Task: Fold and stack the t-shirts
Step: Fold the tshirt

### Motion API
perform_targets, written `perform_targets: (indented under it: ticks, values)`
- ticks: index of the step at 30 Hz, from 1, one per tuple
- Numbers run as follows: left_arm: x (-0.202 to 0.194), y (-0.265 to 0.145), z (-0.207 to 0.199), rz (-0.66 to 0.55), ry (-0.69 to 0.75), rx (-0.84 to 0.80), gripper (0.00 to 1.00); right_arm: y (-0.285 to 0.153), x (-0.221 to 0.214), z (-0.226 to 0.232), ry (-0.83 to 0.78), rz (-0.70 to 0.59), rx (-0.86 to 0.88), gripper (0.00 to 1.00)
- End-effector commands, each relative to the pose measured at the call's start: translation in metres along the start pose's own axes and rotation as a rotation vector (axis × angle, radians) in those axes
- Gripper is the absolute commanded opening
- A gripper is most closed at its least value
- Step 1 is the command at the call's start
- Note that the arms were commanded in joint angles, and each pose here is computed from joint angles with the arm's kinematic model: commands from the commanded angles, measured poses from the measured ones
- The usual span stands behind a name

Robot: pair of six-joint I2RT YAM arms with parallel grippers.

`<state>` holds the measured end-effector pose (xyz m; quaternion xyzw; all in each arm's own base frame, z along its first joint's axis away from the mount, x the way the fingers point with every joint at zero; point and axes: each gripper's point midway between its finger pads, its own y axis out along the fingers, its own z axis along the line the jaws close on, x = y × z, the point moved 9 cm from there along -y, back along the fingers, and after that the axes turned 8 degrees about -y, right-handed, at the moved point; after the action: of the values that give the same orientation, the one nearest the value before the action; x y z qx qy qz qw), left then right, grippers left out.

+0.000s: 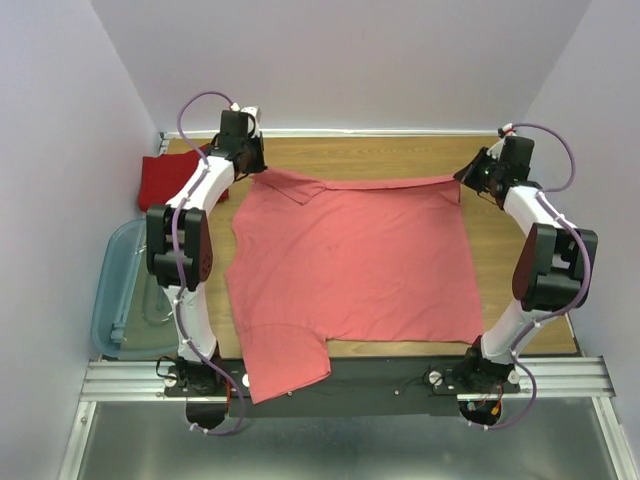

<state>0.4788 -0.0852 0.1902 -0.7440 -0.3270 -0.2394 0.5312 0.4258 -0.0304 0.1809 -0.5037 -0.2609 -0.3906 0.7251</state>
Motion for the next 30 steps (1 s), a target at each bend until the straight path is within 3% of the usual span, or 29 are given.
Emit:
perform_targets:
  ticks: [1, 18, 30]
  values:
    - [0.009, -0.046, -0.006, -0.021, -0.027, -0.027, 0.0, -0.021, -0.001, -0.001, 0.003, -0.014, -0.051, 0.0]
    - [-0.032, -0.137, 0.001, 0.021, -0.099, -0.098, 0.0, -0.055, -0.032, -0.007, -0.006, 0.074, -0.172, 0.0]
    - [-0.057, -0.158, 0.003, 0.037, -0.115, -0.118, 0.0, -0.064, -0.053, -0.014, 0.016, 0.128, -0.245, 0.0]
